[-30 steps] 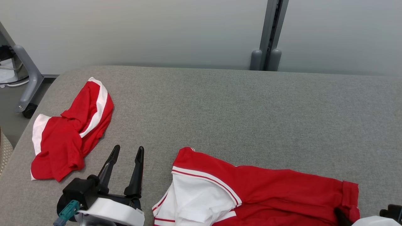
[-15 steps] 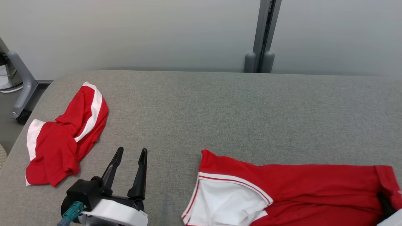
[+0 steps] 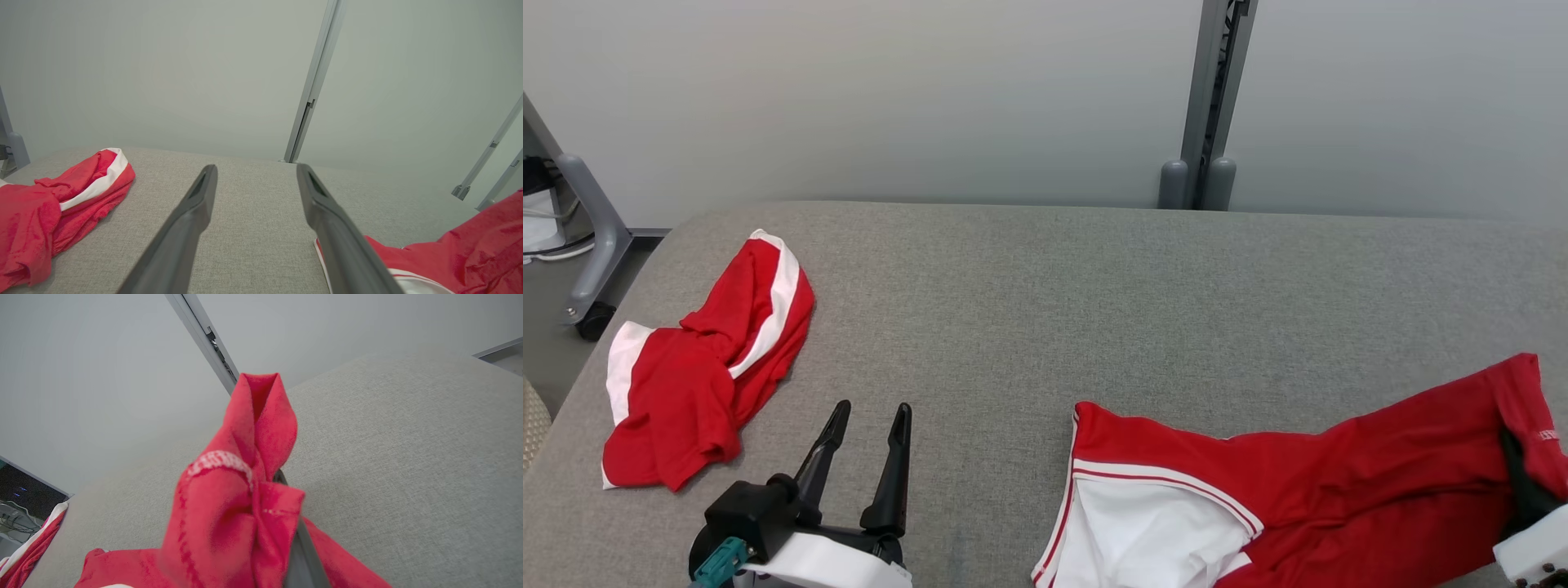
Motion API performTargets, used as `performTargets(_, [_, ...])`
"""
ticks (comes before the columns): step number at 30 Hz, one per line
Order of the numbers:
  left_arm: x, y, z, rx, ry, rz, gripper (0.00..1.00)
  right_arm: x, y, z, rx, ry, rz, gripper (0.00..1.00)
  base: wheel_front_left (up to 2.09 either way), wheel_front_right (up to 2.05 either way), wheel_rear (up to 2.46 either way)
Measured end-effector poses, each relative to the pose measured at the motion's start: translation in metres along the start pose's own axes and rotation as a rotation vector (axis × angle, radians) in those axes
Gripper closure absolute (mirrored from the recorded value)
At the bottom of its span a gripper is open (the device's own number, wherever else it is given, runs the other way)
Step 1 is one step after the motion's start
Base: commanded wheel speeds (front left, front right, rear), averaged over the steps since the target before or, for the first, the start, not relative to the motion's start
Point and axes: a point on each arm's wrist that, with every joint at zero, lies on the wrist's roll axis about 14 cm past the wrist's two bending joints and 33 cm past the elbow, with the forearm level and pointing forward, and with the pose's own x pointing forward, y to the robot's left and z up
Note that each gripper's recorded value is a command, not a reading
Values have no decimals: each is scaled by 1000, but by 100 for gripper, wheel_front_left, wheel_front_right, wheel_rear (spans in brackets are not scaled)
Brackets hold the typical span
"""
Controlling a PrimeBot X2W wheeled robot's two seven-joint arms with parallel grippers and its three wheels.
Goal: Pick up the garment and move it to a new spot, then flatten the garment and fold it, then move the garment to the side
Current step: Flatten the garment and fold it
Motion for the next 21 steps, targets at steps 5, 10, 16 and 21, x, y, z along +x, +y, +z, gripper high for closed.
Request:
performTargets(5, [-5,4,4,1,-13,14,0,-4,62,0,-5,8,152,100,0,0,0])
performTargets(10, [-11,12,6,2,-18,43,0,-6,120,-19,14,79,302,100,0,0,0])
performTargets(16, [-23,24,7,4,-16,89,0,3,166,-58,-8,204,420,100,0,0,0])
performTargets(21, [-34,37,10,13,-20,134,0,9,194,-93,7,301,492,100,0,0,0])
